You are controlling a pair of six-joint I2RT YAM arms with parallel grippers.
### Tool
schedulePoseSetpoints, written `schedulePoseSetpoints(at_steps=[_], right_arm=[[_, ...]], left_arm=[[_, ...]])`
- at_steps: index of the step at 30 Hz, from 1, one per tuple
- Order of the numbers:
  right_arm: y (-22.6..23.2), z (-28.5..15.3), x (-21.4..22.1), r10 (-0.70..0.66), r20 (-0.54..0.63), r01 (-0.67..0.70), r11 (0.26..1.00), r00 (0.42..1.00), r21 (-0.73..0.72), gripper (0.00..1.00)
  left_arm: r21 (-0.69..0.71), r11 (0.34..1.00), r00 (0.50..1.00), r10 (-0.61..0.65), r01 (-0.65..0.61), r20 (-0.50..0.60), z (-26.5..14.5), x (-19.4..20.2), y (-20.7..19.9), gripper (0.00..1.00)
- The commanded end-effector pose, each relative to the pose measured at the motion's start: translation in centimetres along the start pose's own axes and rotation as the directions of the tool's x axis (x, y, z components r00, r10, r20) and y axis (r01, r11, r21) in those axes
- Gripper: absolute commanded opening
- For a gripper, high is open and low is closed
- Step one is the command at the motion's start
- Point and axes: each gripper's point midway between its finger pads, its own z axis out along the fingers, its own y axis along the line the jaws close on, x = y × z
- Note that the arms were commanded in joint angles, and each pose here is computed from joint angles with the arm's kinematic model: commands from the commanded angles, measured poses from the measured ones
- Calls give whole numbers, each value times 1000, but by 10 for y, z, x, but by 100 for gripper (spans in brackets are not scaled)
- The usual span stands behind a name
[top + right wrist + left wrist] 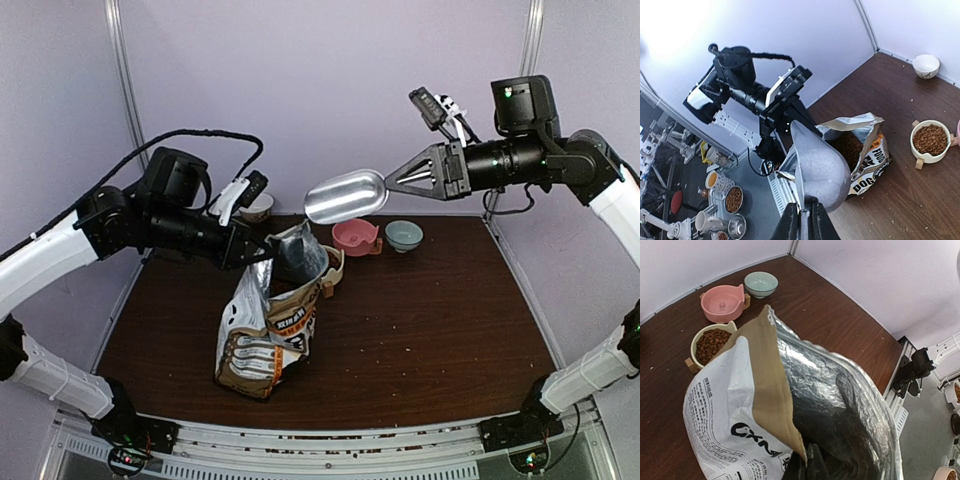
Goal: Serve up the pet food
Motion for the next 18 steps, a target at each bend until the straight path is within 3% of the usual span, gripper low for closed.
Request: schedulePoseSetpoints(at_steps=[1, 5, 7, 14, 18], right_arm=[[-14, 24, 48, 8, -177, 2, 998, 984, 57, 0], [-37, 39, 76, -16, -293, 77, 977, 956, 198, 0], [-61, 42, 84, -4, -335, 124, 933, 942, 337, 0], [-122, 55, 112, 44, -496, 355, 644, 867, 678, 0], [-146, 97, 162, 168, -496, 282, 651, 852, 705, 0]], left_arm=[[148, 980, 965, 92, -132, 246, -18, -69, -59, 0], [160, 978, 968, 91, -131, 233, -11, -67, -70, 0], [163, 979, 971, 88, -126, 224, -8, -64, -72, 0], [142, 986, 984, 68, -91, 162, 18, -45, -70, 0], [121, 990, 987, 51, -71, 155, 43, -25, -58, 0]])
